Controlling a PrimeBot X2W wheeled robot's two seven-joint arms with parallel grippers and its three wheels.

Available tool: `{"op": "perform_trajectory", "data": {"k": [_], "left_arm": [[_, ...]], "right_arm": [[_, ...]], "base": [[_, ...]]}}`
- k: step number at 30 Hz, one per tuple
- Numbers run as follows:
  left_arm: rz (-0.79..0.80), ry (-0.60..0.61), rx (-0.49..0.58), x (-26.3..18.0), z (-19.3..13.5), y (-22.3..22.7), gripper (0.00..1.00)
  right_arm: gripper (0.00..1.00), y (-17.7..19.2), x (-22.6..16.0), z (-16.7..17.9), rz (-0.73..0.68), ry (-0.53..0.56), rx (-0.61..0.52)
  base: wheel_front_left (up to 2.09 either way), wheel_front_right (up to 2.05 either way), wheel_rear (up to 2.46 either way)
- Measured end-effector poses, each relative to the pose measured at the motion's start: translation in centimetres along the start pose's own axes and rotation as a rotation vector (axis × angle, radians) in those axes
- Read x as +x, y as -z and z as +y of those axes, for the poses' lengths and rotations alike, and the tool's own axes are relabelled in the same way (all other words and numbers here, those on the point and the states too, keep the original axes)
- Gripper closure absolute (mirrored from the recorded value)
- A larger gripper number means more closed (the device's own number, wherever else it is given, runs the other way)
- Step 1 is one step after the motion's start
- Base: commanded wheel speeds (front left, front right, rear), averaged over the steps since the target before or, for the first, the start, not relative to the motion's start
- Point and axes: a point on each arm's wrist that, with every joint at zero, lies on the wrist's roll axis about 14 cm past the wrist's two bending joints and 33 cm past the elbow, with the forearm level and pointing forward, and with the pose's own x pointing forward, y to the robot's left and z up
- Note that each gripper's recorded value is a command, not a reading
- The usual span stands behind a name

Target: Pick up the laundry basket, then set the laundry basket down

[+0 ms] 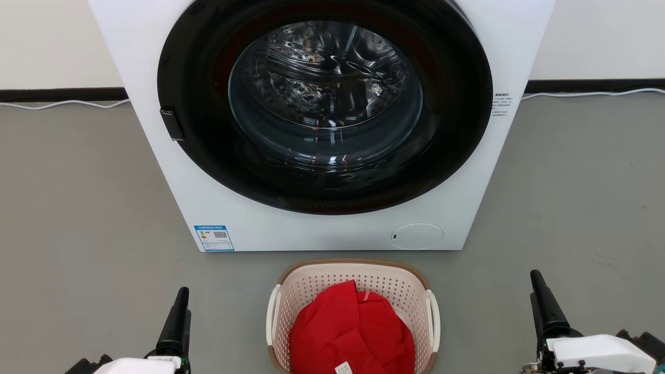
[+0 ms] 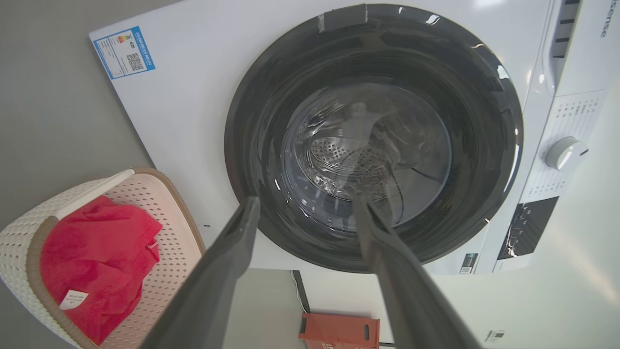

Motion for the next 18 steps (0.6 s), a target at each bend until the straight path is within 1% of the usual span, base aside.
{"op": "perform_trajectory", "data": {"k": [9,18], "left_arm": [[-0.018,0.003,0.122,0.0,-0.1,-0.4,0.0],[-0.031,0.031,0.29,0.3,-1.1,-0.7,0.0]], "right_arm": [[0.0,0.4,0.3,0.9,0.012,-0.027,-0.179],[0.0,0.6,0.6,1.7,0.016,-0.058,-0.371]], "base": [[0.0,0.0,0.0],[0.0,0.0,0.0]]}}
